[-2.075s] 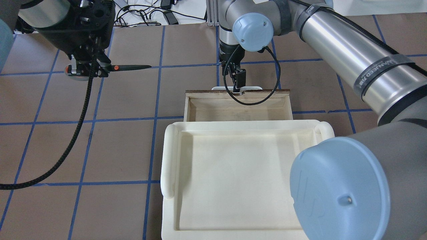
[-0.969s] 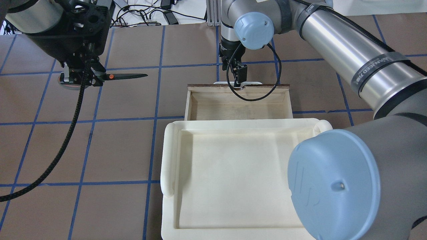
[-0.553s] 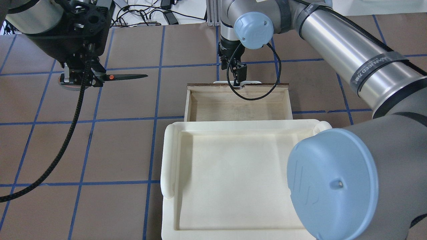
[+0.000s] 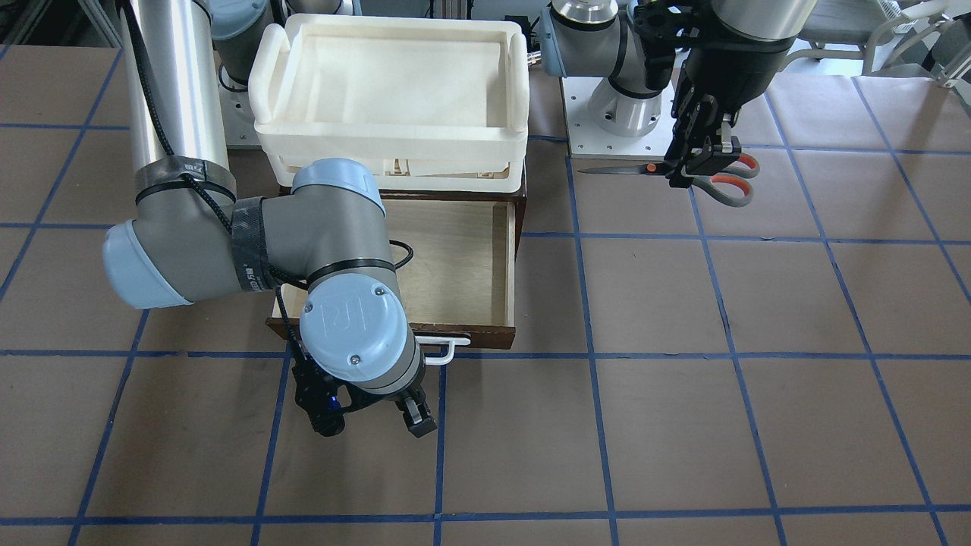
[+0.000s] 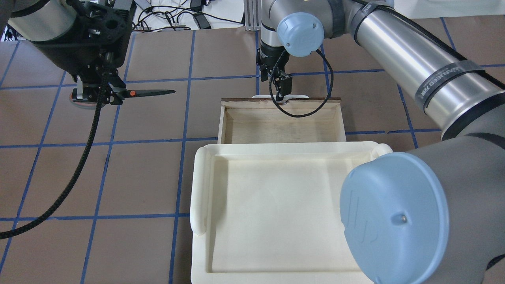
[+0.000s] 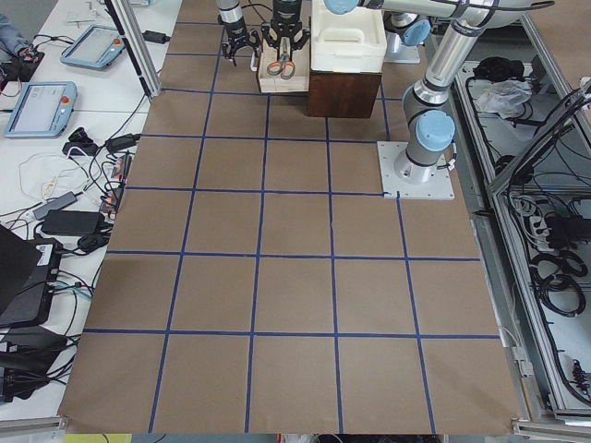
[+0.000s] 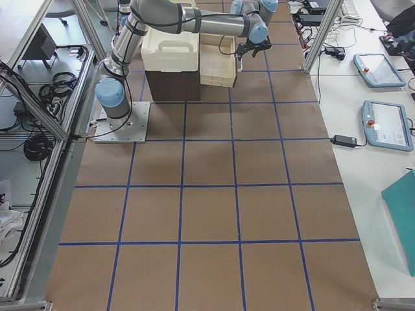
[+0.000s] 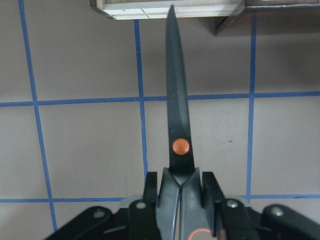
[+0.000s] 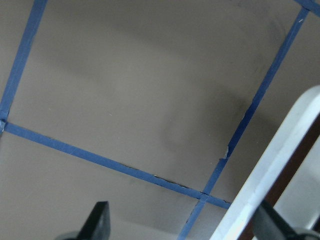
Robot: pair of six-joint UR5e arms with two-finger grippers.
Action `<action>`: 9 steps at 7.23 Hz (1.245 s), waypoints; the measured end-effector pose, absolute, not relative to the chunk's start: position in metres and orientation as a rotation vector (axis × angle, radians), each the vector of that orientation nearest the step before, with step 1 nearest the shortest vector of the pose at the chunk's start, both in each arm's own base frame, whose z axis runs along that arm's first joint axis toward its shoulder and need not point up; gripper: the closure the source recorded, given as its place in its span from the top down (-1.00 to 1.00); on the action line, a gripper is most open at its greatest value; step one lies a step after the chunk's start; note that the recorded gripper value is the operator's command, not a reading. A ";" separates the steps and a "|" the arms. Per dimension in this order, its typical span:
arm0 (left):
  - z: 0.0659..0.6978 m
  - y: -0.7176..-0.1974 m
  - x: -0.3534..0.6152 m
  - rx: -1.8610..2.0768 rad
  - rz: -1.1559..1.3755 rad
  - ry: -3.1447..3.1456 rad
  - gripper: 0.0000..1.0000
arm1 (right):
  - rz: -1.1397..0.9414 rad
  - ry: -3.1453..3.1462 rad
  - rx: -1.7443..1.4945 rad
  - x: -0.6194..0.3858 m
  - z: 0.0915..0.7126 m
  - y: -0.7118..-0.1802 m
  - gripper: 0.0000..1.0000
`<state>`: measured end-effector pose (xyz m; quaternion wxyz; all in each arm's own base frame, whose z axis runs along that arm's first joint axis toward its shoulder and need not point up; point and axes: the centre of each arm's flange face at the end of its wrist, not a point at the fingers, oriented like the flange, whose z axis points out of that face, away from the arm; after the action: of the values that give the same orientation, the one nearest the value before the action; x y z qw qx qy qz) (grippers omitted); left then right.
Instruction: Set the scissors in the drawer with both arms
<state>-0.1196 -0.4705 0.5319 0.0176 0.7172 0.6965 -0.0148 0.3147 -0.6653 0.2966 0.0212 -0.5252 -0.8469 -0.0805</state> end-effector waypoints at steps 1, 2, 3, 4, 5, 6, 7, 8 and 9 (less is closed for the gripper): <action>0.530 -0.472 -0.121 2.230 -0.042 2.167 -0.73 | -0.221 -2.653 -1.588 0.311 0.315 -0.660 1.00; 0.529 -0.472 -0.122 2.229 -0.042 2.171 -0.80 | -0.177 -2.706 -1.509 0.303 0.338 -0.655 1.00; 0.528 -0.473 -0.124 2.226 -0.043 2.176 -0.82 | -0.106 -2.787 -1.350 0.289 0.361 -0.651 1.00; 0.527 -0.473 -0.125 2.215 -0.042 2.190 -0.81 | -0.032 -2.865 -1.133 0.271 0.382 -0.648 1.00; 0.525 -0.474 -0.130 2.184 -0.044 2.228 -0.81 | 0.024 -2.907 -0.964 0.247 0.403 -0.643 1.00; 0.522 -0.476 -0.142 2.154 -0.055 2.258 -0.79 | 0.053 -2.923 -0.884 0.222 0.419 -0.636 1.00; 0.519 -0.478 -0.161 2.131 -0.081 2.268 -0.78 | 0.072 -2.946 -0.810 0.196 0.436 -0.630 1.00; 0.512 -0.481 -0.185 2.118 -0.101 2.271 -0.80 | 0.093 -2.981 -0.701 0.170 0.453 -0.624 1.00; 0.503 -0.481 -0.210 2.120 -0.103 2.270 -0.80 | 0.118 -3.007 -0.599 0.146 0.467 -0.621 1.00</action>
<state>-0.2101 -0.4809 0.5034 0.0171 0.6821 0.7303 -0.0331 0.1460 -0.6210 0.4673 0.0365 -0.1951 -0.9794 0.0383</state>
